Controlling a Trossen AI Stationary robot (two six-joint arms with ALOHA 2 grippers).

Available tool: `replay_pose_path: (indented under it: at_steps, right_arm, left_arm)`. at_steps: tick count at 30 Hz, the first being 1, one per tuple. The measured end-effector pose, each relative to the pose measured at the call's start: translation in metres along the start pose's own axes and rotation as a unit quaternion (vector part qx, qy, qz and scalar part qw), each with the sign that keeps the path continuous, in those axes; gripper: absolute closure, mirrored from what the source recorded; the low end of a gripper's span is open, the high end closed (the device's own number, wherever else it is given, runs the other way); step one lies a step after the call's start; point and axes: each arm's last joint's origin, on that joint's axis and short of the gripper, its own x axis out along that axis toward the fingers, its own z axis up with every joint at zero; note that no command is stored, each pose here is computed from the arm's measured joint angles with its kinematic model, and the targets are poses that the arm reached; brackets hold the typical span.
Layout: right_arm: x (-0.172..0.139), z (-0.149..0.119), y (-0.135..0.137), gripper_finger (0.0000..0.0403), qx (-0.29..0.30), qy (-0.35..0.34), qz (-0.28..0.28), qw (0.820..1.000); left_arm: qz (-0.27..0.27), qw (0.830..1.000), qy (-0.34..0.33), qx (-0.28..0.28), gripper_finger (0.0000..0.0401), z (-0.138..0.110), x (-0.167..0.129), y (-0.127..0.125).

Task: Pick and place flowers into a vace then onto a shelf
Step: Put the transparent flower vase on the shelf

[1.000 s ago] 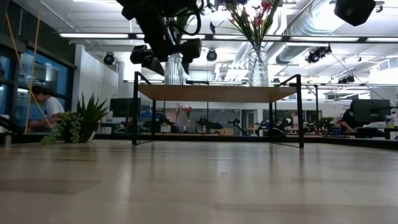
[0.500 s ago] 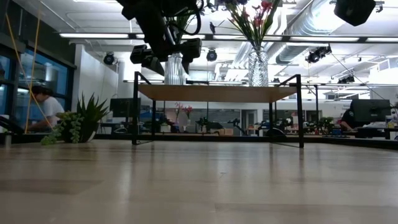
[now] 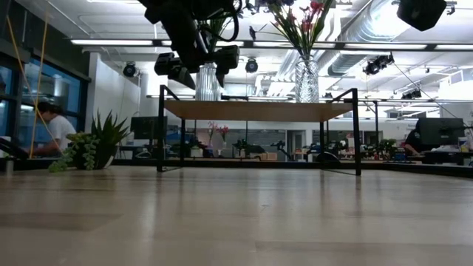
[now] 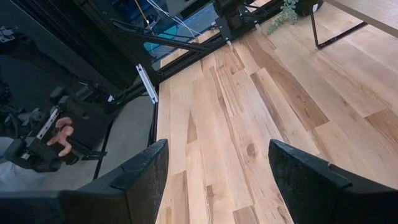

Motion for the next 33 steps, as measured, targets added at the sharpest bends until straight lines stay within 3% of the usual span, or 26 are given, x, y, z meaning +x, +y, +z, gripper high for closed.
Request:
replay_pose_path:
  at_steps: [33]
  right_arm:
    - [0.0000,0.0001,-0.0001,0.0137,0.000,-0.003,-0.003,1.000]
  left_arm:
    - [-0.006,1.000,0.001,0.005,0.0018,0.0006,-0.0001,-0.0012]
